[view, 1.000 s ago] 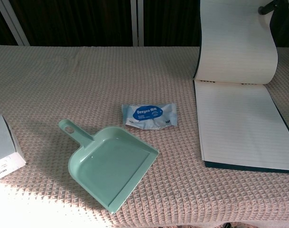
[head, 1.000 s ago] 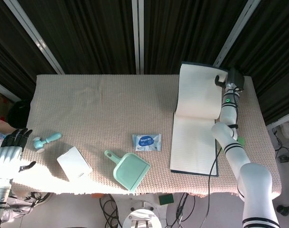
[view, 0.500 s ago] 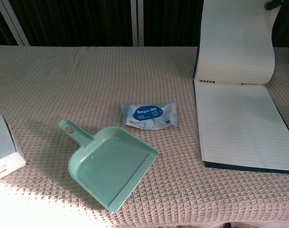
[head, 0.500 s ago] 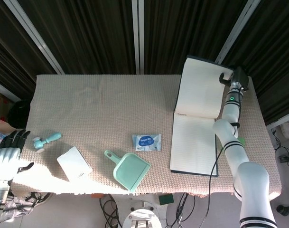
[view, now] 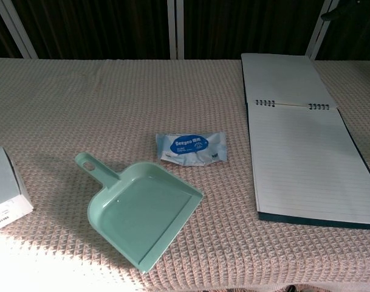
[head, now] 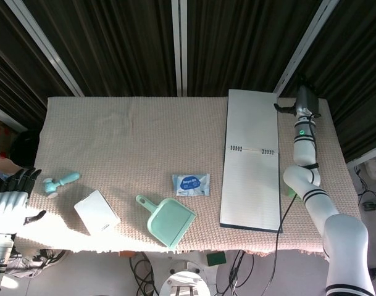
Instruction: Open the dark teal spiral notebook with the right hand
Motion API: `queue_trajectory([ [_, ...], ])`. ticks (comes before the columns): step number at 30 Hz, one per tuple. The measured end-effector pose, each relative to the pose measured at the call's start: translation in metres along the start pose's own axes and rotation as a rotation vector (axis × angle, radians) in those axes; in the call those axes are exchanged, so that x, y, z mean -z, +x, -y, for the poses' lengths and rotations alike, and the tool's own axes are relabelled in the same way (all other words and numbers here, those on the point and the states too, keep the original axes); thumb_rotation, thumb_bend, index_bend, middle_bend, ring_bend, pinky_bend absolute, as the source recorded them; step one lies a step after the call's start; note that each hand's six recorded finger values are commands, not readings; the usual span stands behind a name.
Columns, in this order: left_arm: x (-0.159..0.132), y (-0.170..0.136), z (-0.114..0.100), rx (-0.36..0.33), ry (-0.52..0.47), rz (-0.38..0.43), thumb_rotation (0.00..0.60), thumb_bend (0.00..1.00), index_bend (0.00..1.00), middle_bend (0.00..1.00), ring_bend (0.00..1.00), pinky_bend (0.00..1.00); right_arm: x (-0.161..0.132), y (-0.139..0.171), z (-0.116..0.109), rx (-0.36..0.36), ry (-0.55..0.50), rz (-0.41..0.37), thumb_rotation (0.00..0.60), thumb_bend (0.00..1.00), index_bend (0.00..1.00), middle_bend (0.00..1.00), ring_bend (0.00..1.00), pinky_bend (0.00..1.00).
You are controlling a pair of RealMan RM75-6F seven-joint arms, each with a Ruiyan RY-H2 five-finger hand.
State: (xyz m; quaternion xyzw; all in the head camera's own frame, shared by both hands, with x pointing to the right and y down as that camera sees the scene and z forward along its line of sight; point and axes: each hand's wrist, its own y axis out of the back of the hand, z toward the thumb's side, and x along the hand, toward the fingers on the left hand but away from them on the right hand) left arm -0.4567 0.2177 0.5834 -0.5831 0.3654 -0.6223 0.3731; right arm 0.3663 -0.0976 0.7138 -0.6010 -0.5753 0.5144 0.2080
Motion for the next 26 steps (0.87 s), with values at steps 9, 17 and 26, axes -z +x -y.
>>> queue_trajectory([
  [9,-0.008,-0.006,-0.004,-0.024,-0.005,0.032,0.600,0.03,0.09,0.08,0.05,0.14,0.013,0.080,-0.017,0.001,0.189,-0.287,0.600,0.17,0.00,0.00,0.00,0.00],
  [17,-0.010,-0.012,-0.011,-0.060,-0.005,0.051,0.600,0.03,0.09,0.08,0.05,0.14,0.084,0.238,-0.053,-0.006,0.363,-0.307,0.600,0.18,0.00,0.00,0.00,0.00],
  [26,-0.010,-0.017,-0.010,-0.088,-0.011,0.078,0.600,0.03,0.09,0.08,0.05,0.14,0.134,0.330,-0.090,0.041,0.540,-0.246,0.600,0.18,0.00,0.00,0.00,0.00],
])
